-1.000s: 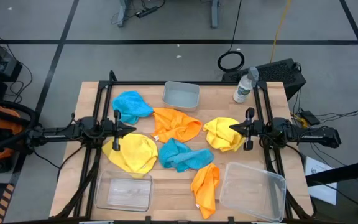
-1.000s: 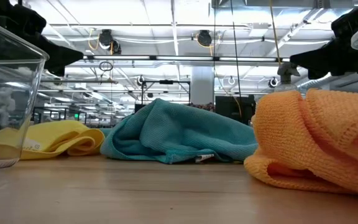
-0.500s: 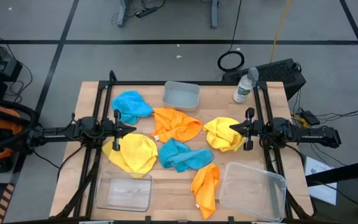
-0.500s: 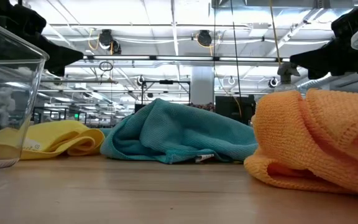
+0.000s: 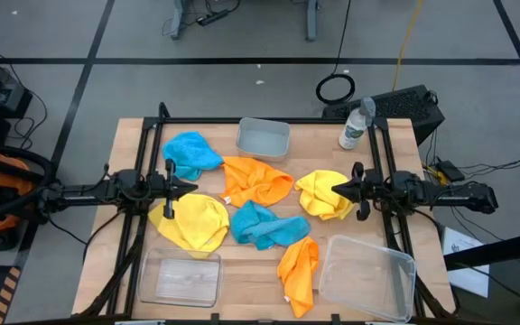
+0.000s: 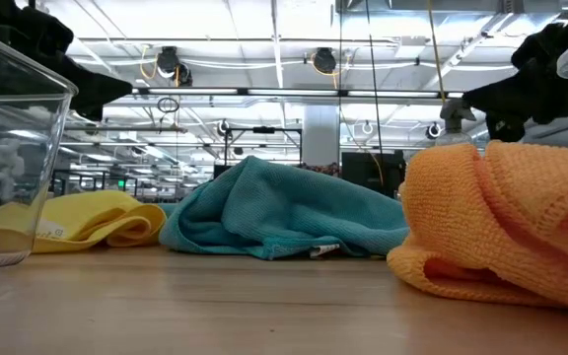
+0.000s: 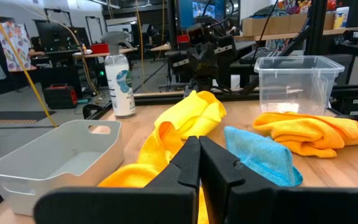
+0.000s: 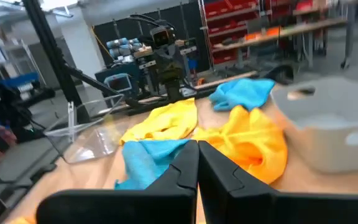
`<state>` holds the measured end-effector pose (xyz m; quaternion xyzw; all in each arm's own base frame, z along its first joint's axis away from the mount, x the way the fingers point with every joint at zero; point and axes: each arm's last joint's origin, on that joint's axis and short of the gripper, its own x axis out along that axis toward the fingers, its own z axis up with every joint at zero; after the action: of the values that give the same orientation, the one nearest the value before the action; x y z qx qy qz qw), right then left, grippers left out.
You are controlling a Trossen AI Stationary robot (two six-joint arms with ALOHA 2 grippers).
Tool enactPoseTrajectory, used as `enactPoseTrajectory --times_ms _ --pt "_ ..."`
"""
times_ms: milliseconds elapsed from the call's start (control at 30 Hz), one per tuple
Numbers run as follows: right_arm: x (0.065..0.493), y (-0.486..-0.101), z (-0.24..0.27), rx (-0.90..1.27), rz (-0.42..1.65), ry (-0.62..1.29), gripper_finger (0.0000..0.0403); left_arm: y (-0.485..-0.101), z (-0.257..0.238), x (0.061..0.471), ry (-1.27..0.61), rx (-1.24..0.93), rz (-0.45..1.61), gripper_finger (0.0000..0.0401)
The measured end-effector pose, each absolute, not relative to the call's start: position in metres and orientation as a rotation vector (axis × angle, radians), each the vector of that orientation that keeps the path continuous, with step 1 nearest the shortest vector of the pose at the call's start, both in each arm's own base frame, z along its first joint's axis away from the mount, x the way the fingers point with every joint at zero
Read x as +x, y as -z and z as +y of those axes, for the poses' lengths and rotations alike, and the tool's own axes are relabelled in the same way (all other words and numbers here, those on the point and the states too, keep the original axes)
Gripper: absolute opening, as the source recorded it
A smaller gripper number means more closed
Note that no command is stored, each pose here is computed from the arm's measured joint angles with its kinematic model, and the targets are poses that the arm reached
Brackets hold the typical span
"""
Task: Sort microfiber towel by color & place in baskets
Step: Put the bottom blue microfiber cloth into the right transparent bin
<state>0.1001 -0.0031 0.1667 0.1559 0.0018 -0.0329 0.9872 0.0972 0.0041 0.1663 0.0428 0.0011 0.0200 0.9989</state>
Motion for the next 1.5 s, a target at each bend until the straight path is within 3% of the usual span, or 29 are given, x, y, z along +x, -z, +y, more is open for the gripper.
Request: enactPoseTrajectory --times_ms 233,933,1167,1500 --pt "0.104 -0.163 -0.002 0.464 0.052 0.030 0.0000 -0.166 0.004 0.097 -0.041 0.085 0.002 0.0009" --pt "0.109 -0.167 0.011 0.387 0.057 -0.154 0.0000 -0.170 0.005 0.097 -0.058 0.085 -0.045 0.0009" --pt "0.115 -0.163 0.018 0.369 0.094 -0.103 0.0000 -0.168 0.005 0.097 -0.056 0.084 -0.022 0.0009" --pt "0.144 -0.202 0.036 0.265 0.127 -0.108 0.0000 -0.169 0.005 0.097 -0.056 0.083 -0.022 0.0008"
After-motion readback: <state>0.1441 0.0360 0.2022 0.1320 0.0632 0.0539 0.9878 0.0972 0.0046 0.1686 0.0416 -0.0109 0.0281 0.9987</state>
